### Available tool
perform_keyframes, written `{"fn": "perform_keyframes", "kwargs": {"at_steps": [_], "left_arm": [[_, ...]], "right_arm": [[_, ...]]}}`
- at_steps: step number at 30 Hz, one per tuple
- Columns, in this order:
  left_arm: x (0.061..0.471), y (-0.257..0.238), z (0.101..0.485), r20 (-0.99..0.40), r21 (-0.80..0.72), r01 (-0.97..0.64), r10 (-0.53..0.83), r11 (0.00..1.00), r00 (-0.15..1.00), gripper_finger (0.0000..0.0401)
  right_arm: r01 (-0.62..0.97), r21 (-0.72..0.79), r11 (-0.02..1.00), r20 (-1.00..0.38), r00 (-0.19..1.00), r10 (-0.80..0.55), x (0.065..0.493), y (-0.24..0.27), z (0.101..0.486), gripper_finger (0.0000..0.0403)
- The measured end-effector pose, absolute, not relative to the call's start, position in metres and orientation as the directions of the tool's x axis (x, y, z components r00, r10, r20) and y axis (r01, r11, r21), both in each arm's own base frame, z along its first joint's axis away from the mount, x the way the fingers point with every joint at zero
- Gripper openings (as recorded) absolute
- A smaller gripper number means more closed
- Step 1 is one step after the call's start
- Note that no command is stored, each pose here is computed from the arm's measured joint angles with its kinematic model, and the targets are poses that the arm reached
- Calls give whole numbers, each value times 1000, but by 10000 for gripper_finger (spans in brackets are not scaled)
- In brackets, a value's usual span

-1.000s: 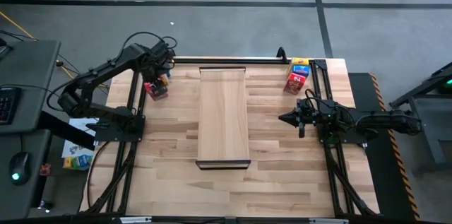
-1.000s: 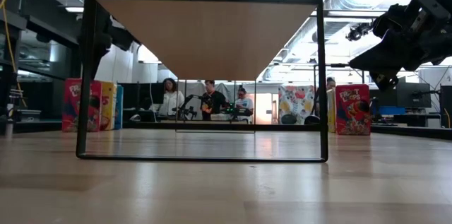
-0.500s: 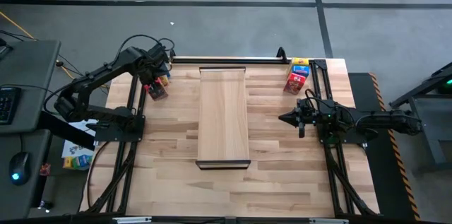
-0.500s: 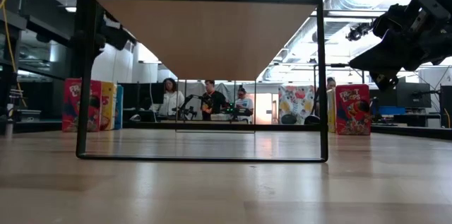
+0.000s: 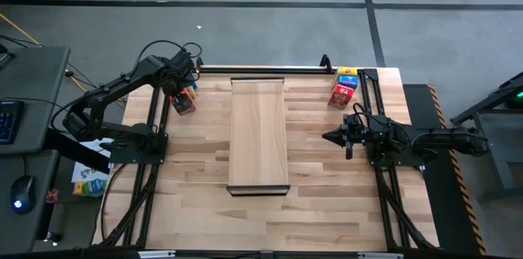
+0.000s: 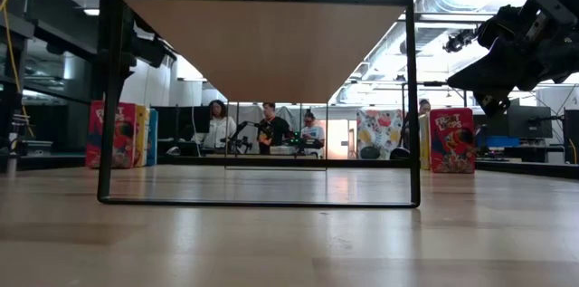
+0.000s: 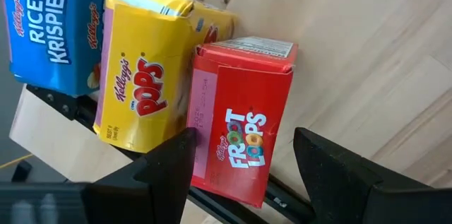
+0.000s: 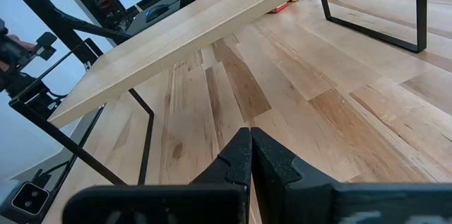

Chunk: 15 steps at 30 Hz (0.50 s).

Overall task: Stack cereal on shelf
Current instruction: Put the left red cereal box on the shelf

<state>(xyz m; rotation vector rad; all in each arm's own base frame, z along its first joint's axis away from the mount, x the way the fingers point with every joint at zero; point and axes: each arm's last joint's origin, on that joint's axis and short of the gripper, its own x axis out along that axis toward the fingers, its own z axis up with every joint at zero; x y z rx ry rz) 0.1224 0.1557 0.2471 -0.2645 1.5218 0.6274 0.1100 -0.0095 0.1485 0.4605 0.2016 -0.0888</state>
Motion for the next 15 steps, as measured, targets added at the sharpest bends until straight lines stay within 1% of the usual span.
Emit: {"fn": "perform_keyframes", "kwargs": {"at_steps": [4,10,15], "left_arm": [[121,154,249,-972,224,-535,226,815,-62,229],[117,149,258,-960,243,-605,277,758,-39,229],[111,143,267,-946,267,-596,324,757,-12,229]], "right_arm": [[131,432,892,-213,976,-40,110,-9,148,0],[131,432,892,-213,976,-40,110,-10,149,0],[131,432,892,-213,976,-40,110,-10,148,0]]}}
